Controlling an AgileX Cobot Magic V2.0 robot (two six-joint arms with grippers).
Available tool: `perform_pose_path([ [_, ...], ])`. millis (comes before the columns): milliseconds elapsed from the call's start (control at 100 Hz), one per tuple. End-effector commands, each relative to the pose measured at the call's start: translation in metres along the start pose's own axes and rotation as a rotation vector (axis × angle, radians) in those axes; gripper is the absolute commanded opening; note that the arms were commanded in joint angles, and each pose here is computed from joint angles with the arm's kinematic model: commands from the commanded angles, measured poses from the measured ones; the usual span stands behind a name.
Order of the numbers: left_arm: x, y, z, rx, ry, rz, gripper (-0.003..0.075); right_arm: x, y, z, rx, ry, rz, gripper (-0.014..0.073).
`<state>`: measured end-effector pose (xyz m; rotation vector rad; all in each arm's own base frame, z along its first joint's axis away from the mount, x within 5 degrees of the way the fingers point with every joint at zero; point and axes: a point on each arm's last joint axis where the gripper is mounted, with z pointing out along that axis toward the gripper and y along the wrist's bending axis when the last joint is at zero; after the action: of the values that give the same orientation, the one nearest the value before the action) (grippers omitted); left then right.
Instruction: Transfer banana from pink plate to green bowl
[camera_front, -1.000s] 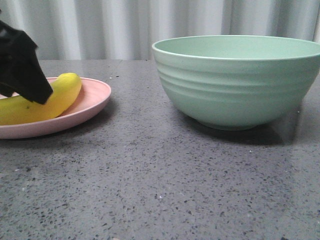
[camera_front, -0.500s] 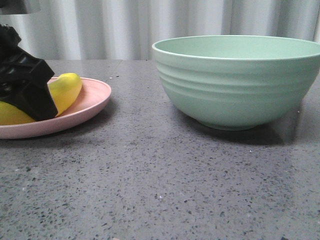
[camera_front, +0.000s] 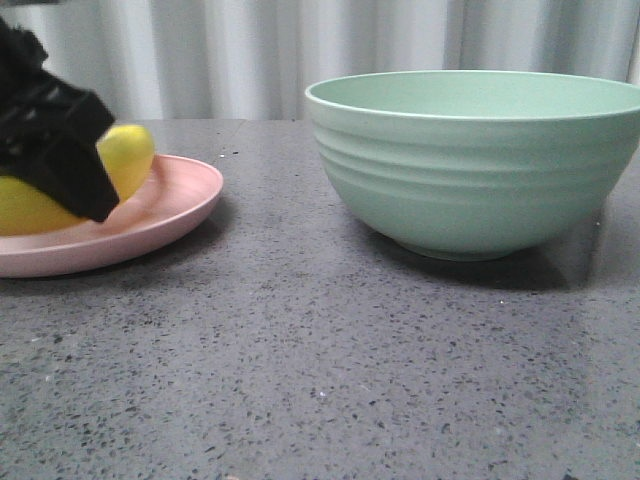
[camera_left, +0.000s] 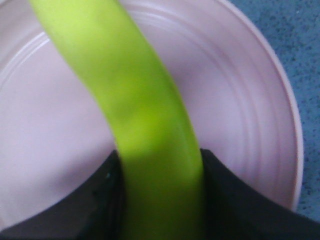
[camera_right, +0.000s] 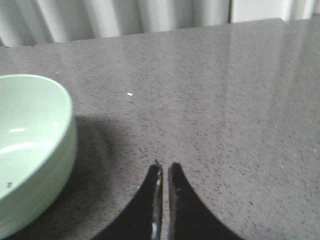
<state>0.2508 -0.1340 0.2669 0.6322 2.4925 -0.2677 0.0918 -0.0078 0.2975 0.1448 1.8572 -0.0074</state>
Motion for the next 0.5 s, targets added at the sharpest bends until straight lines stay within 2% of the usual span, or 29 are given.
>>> perform_pose_path([
  [0, -0.023, -0.009, -0.032, 0.024, -0.134, 0.024, -0.0020, -0.027, 0.005, -0.007, -0.036, -0.072, -0.018, -0.0064],
  [160, -0.039, -0.036, -0.067, 0.085, -0.229, 0.114, -0.0020, -0.044, 0.019, -0.003, -0.142, 0.070, -0.045, -0.0029],
  [260, -0.044, -0.055, -0.089, 0.133, -0.296, 0.168, -0.0020, -0.058, 0.032, 0.002, -0.239, 0.101, -0.036, 0.0090],
  [380, -0.042, -0.081, -0.105, 0.204, -0.333, 0.240, -0.0020, -0.073, 0.054, 0.011, -0.375, 0.129, 0.009, 0.0285],
  [490, -0.038, -0.101, -0.106, 0.257, -0.328, 0.293, -0.0020, -0.085, 0.077, 0.021, -0.489, 0.167, 0.056, 0.0352],
])
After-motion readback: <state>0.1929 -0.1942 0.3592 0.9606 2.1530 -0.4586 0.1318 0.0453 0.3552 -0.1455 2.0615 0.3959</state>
